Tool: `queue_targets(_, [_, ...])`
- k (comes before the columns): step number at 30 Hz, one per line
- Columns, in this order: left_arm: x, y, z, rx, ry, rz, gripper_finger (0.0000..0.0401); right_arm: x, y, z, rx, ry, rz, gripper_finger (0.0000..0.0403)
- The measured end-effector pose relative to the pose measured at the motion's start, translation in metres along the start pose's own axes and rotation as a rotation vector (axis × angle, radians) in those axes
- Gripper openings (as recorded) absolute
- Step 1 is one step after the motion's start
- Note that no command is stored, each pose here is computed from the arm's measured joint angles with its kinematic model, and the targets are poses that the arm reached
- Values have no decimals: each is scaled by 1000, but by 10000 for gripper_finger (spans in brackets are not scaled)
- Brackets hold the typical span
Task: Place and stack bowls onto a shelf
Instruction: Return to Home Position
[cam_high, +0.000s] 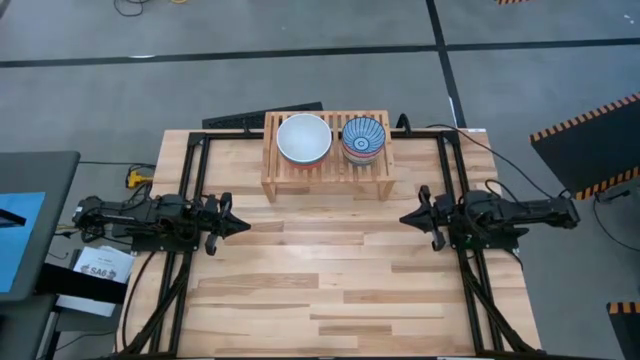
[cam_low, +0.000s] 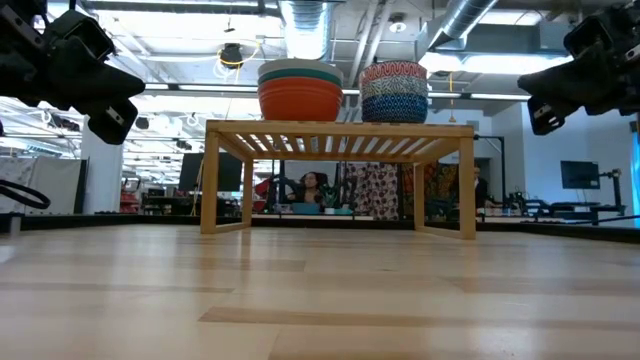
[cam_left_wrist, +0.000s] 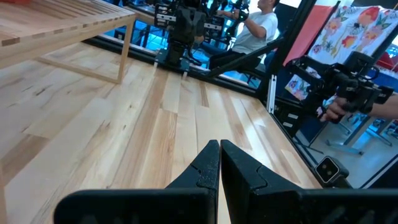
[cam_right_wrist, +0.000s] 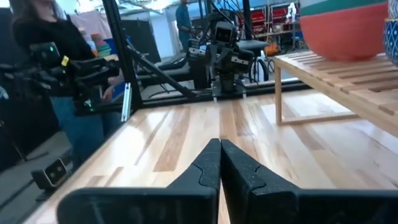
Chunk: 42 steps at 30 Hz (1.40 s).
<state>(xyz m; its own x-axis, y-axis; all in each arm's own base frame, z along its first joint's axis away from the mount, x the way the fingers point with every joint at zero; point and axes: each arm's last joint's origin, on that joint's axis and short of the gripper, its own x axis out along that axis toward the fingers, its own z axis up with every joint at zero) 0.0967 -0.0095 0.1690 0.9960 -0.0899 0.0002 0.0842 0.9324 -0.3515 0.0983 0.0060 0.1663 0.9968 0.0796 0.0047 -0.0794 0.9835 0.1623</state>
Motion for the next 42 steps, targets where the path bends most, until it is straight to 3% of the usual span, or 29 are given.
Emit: queue_targets(42, [0,0,0,0,0,0,0,1,0,-2,-13,17,-5,46])
